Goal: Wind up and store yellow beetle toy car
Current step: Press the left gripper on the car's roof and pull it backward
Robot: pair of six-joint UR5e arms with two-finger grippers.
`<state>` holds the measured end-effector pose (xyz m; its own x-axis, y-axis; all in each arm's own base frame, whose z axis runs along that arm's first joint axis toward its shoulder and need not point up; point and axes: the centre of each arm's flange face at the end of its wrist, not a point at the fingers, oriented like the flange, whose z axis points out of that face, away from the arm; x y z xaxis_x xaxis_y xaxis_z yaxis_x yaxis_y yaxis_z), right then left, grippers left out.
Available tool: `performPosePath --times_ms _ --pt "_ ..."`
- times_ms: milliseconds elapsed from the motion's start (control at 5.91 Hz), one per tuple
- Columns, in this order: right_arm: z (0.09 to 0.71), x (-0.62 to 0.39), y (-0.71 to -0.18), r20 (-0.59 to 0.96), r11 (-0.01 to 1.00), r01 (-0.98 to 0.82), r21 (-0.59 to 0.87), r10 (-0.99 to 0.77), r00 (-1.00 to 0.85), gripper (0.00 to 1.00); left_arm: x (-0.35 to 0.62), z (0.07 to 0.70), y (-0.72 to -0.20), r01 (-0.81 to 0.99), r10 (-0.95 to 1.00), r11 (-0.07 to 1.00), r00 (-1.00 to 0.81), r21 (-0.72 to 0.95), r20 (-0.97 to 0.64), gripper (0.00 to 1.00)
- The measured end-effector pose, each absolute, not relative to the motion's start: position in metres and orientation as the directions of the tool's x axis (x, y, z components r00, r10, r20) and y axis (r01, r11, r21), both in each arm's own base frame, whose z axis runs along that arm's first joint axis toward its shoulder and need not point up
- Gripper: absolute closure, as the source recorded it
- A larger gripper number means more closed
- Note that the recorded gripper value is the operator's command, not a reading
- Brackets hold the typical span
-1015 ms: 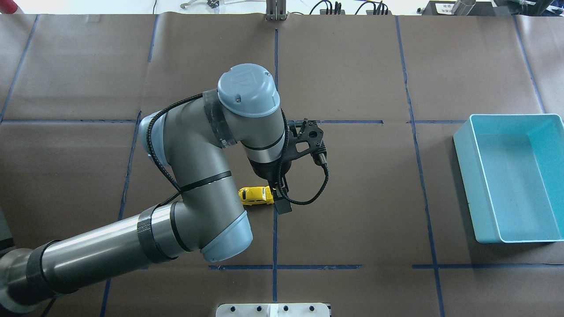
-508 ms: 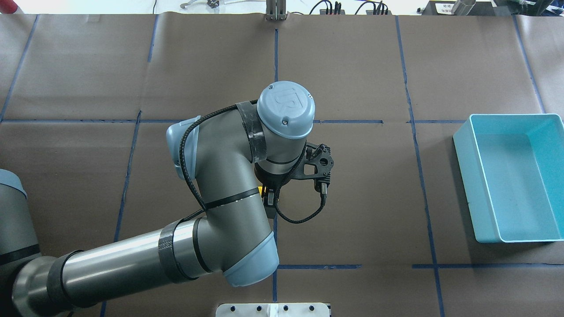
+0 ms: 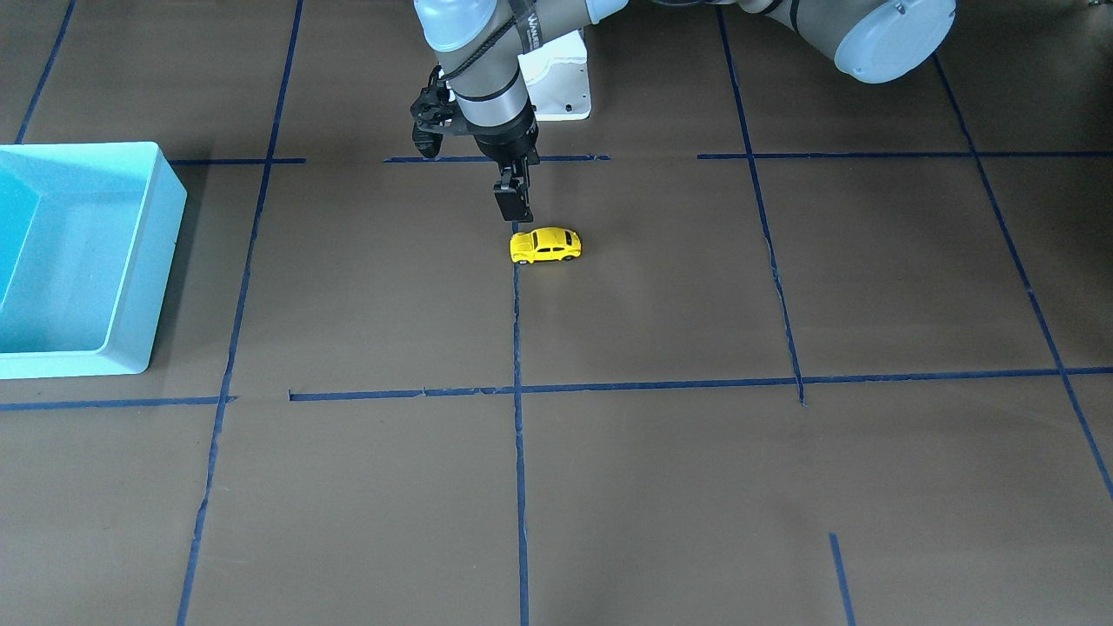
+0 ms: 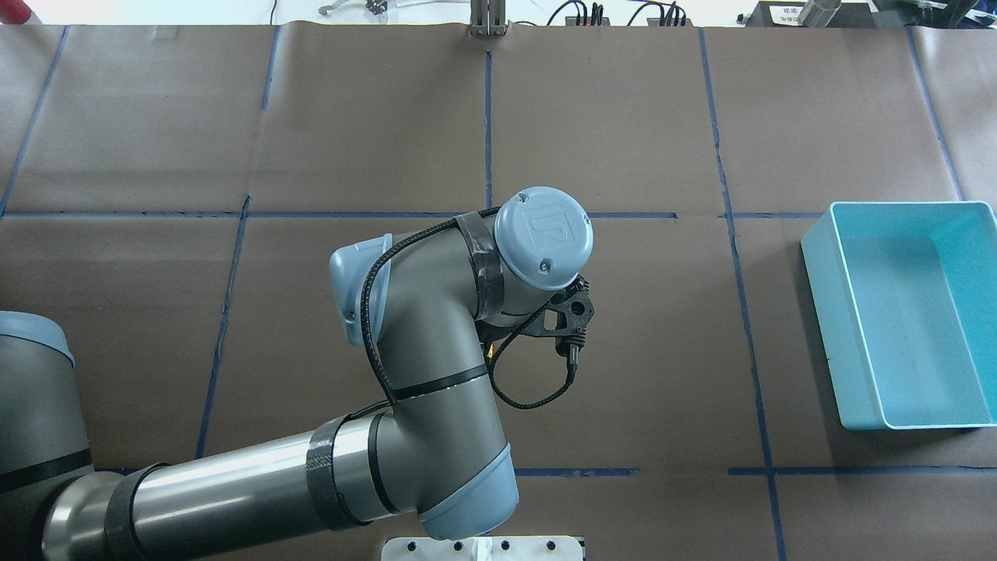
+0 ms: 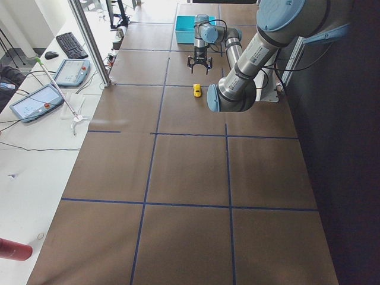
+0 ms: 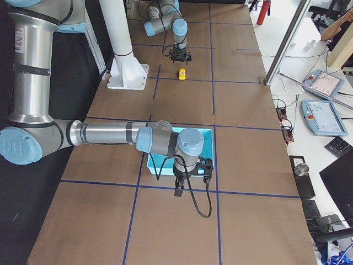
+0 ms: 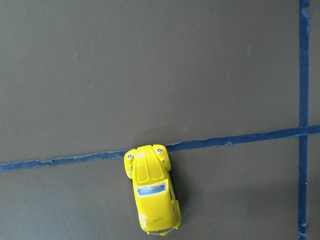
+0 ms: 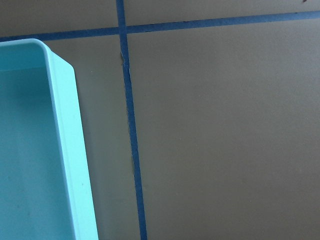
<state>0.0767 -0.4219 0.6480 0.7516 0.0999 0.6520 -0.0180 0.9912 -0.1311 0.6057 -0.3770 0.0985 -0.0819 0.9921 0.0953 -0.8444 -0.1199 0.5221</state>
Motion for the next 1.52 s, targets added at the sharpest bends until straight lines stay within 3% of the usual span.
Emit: performPosePath --times_ms 1523 --pt "0.647 0.076 -0.422 0.652 0.992 -0.013 -0.126 0.093 0.753 0.00 0.675 0.147 -0.392 -0.829 0.999 -0.030 -0.004 0.558 0.048 0.00"
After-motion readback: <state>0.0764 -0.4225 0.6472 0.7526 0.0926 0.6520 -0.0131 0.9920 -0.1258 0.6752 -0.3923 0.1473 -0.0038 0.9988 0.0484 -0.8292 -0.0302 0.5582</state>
